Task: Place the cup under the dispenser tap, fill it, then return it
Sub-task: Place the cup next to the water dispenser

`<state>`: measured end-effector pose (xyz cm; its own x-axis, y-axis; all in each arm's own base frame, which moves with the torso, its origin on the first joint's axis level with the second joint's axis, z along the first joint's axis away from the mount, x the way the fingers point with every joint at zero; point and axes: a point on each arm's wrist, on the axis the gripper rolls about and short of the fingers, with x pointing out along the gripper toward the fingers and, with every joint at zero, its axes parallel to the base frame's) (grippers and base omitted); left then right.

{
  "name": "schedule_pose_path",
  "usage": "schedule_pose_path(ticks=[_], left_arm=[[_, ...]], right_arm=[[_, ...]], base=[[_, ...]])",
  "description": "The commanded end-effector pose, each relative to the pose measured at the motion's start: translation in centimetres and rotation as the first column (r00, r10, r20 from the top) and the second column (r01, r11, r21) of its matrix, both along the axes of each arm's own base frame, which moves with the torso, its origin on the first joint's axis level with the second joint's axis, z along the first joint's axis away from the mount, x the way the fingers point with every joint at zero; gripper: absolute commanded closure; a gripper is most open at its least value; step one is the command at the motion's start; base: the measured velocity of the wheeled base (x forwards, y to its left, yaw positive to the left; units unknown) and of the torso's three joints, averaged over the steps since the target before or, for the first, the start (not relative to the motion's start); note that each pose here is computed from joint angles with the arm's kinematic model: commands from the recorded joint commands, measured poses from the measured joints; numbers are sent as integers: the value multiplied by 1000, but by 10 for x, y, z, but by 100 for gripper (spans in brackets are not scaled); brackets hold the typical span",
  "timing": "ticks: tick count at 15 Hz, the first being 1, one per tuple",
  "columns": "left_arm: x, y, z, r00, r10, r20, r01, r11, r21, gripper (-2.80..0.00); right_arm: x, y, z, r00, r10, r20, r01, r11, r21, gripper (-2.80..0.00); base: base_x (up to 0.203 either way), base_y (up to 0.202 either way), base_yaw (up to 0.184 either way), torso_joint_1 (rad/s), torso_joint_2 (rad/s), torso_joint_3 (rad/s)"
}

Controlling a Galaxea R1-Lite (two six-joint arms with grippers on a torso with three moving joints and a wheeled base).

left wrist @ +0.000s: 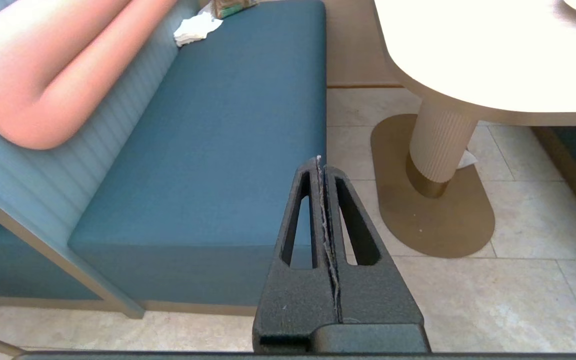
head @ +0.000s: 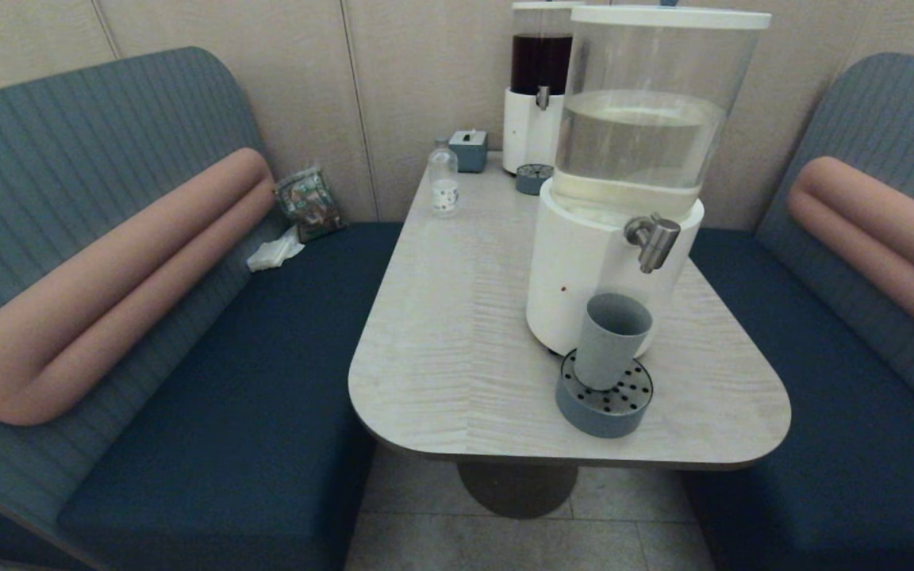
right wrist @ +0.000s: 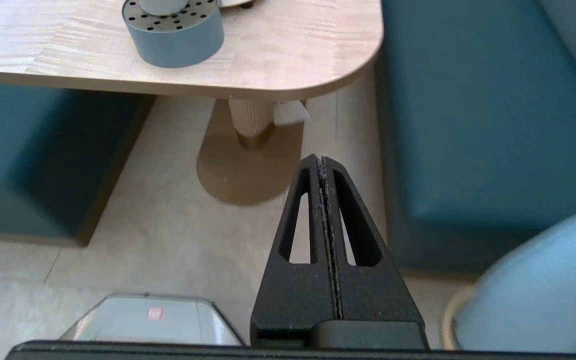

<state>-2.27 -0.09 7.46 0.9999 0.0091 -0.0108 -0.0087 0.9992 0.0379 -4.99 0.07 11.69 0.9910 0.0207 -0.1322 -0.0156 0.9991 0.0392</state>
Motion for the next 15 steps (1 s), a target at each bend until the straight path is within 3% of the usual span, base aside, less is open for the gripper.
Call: schedule_pose_path(ticks=[1, 4, 7, 11, 13, 15], left_arm=[[0, 0, 0, 1000, 0, -3, 0, 1000, 0, 0], [0, 0, 0, 1000, 0, -3, 0, 1000, 0, 0], [0, 0, 0, 1000, 1, -3, -1, 1000, 0, 0], [0, 0, 0, 1000, 1, -3, -1, 1000, 0, 0], [0, 0, 0, 1000, 0, -3, 0, 1000, 0, 0], [0, 0, 0, 1000, 1, -3, -1, 1000, 0, 0]], right_arm=[[8, 0, -16, 999, 2, 37, -2, 1000, 0, 0], [20, 0, -30, 995, 9, 100, -8, 1000, -10, 0], [23, 0, -34, 996, -7, 91, 8, 1000, -10, 0], [25, -1, -36, 989, -67, 133, 63, 997, 34, 0], [27, -1, -37, 984, -55, 169, 62, 997, -37, 0], [27, -1, -41, 991, -47, 126, 55, 996, -68, 0]], base=[[0, 0, 0, 0, 0, 0], [0, 0, 0, 0, 0, 0], [0, 0, 0, 0, 0, 0], [0, 0, 0, 0, 0, 0], [0, 0, 0, 0, 0, 0], [0, 0, 0, 0, 0, 0]])
